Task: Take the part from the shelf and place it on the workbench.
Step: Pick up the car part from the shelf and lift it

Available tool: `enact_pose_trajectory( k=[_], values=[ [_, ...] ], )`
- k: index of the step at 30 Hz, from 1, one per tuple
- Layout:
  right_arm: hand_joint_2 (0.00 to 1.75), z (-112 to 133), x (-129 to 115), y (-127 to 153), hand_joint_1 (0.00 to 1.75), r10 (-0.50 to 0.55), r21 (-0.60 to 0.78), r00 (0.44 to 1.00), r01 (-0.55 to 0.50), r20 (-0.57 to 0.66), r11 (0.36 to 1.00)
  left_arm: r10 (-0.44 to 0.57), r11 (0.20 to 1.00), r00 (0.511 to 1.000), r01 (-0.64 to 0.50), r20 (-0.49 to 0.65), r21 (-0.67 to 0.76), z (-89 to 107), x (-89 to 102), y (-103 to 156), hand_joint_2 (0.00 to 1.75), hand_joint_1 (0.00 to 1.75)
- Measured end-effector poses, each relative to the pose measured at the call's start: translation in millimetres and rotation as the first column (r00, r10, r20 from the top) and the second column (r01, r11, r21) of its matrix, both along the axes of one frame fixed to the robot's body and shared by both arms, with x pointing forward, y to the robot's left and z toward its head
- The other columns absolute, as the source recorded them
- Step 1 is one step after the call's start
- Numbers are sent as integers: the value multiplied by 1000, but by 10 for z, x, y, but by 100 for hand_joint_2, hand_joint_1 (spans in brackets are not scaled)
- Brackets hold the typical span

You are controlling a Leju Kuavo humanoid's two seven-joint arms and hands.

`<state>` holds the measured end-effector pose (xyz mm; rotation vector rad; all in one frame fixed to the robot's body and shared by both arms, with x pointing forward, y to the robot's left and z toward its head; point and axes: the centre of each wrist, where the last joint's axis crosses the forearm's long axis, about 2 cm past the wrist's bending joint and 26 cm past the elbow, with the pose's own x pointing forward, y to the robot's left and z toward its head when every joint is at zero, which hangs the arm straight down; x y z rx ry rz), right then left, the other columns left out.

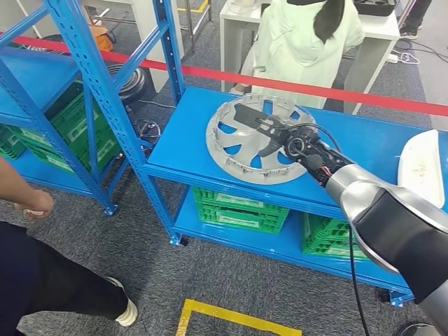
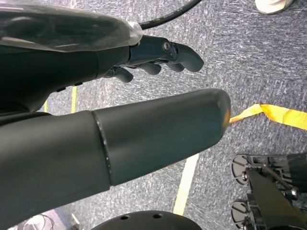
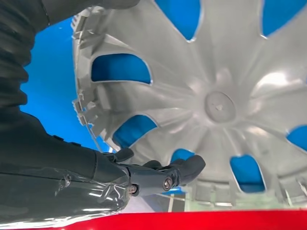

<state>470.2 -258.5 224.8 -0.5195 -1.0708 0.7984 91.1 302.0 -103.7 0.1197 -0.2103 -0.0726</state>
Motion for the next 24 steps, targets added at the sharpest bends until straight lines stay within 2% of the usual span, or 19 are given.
enact_pose_trajectory(
  k=[15,24],
  values=[
    [175,-248,-94,8,0,66,-125,994,-77,-91,989,-2,1000,1000,2,1,-9,1,8,-3,0,0],
    [175,-289,-110,18,0,74,-153,992,-89,-99,984,-1,1000,1000,1,2,-10,3,16,-3,0,0]
  ],
)
